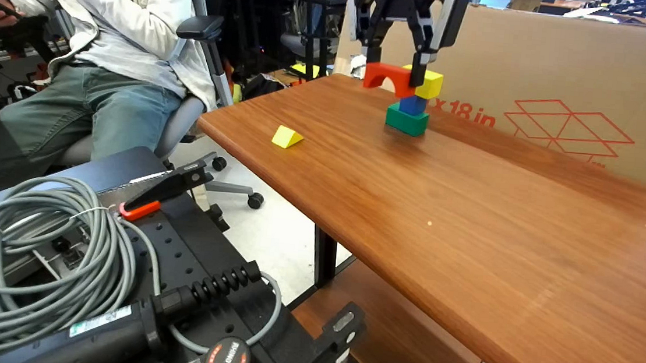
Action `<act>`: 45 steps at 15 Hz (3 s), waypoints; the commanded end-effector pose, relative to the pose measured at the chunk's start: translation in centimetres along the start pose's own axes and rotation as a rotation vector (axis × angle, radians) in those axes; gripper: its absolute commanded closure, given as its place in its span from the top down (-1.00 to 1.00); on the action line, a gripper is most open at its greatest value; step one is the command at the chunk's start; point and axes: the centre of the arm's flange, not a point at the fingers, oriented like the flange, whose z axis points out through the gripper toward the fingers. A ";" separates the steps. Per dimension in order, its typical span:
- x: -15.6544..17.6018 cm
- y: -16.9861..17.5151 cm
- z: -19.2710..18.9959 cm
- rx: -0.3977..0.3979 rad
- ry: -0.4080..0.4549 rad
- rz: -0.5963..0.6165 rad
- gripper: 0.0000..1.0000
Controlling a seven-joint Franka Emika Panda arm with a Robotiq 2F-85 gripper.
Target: Stack up the blocks in opposite order
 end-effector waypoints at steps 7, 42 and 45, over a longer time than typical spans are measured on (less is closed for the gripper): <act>-3.4 2.0 6.8 0.065 -0.025 -0.006 -0.17; 5.8 1.1 -2.0 0.163 0.049 0.092 1.00; 6.5 0.8 -1.5 0.159 0.049 0.086 1.00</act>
